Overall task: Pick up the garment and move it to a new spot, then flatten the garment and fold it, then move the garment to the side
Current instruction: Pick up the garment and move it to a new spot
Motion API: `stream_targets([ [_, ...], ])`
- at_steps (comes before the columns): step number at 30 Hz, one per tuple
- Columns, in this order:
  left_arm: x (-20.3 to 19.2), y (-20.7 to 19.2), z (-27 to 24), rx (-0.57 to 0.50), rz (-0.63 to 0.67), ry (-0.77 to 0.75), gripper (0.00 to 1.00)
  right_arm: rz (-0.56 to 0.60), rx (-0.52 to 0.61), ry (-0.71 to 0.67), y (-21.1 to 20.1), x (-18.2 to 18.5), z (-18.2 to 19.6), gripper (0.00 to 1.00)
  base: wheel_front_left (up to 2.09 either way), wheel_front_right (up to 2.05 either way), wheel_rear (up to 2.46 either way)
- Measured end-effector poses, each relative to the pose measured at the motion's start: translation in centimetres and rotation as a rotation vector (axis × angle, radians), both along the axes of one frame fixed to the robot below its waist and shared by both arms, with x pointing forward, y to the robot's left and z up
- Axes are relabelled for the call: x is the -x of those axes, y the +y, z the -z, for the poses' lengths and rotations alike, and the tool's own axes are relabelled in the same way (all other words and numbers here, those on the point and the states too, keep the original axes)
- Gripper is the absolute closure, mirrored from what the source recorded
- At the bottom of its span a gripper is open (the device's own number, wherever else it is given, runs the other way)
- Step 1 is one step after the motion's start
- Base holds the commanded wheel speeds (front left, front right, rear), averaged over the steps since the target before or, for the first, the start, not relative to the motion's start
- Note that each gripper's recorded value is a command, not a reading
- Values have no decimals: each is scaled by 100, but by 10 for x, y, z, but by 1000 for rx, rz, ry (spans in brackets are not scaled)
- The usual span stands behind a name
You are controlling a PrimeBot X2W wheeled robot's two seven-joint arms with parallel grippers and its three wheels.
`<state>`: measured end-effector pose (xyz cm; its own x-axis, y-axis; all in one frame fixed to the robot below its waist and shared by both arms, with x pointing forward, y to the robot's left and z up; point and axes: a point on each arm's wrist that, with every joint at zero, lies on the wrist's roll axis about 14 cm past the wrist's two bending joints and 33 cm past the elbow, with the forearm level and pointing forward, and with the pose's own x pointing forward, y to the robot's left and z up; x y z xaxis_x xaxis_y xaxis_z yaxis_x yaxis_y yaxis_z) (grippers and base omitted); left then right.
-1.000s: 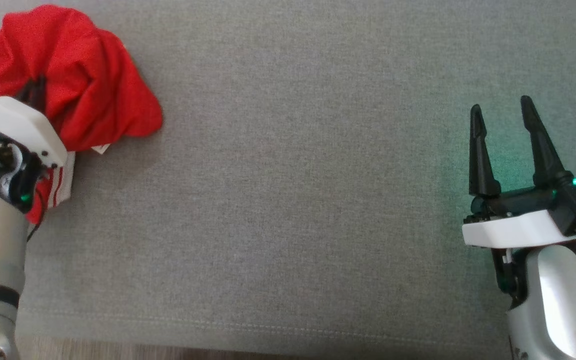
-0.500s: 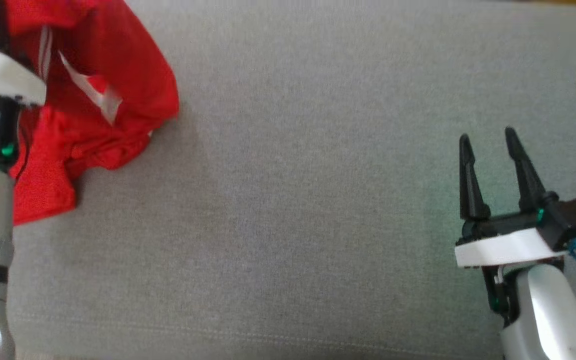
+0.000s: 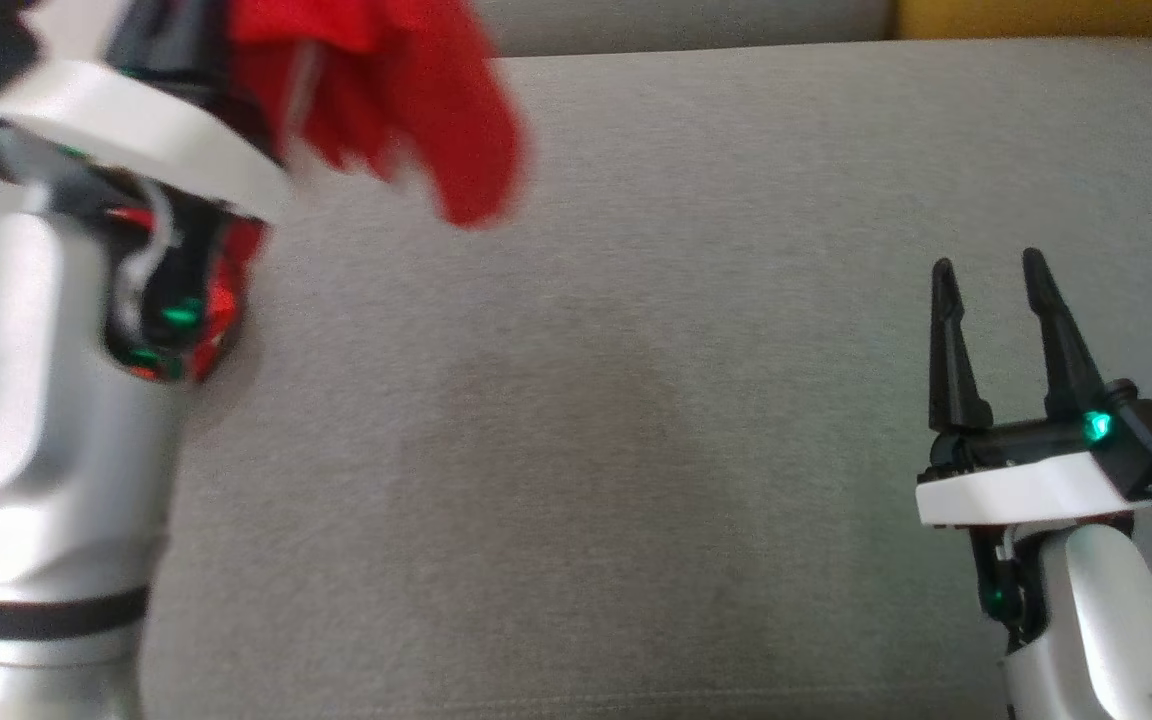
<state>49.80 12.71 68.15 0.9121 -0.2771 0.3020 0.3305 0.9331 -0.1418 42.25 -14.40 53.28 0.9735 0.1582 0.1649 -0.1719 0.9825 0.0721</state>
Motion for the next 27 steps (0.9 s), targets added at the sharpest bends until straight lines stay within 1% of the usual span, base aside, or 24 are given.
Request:
stream_targets([
  [4,0,-49,15,-16,99,42,100,59,-5,-21,-22,8,-8,0,0,0,0],
  [8,-2,-96,47,-54,188,114,100,127,-8,-38,-46,15,-15,0,0,0,0],
  [14,-7,-153,103,-141,268,205,100,217,-12,-74,-78,24,-28,0,0,0,0],
  [19,-1,-200,156,-154,352,311,100,289,-9,-56,-102,35,-23,0,0,0,0],
  [21,4,-218,173,-171,390,345,100,332,-4,-49,-116,40,-22,0,0,0,0],
  [23,9,-232,185,-185,427,368,100,385,-26,-58,-134,45,-25,0,0,0,0],
  [24,13,-240,188,-193,452,371,84,415,-43,-70,-144,48,-28,0,0,0,0],
  [25,16,-245,190,-190,472,372,15,435,-48,-77,-151,50,-30,0,0,0,0],
  [26,19,-249,190,-184,485,372,0,445,-46,-80,-155,51,-31,0,0,0,0],
  [27,21,-252,188,-166,496,372,0,450,-43,-81,-156,52,-32,0,0,0,0],
])
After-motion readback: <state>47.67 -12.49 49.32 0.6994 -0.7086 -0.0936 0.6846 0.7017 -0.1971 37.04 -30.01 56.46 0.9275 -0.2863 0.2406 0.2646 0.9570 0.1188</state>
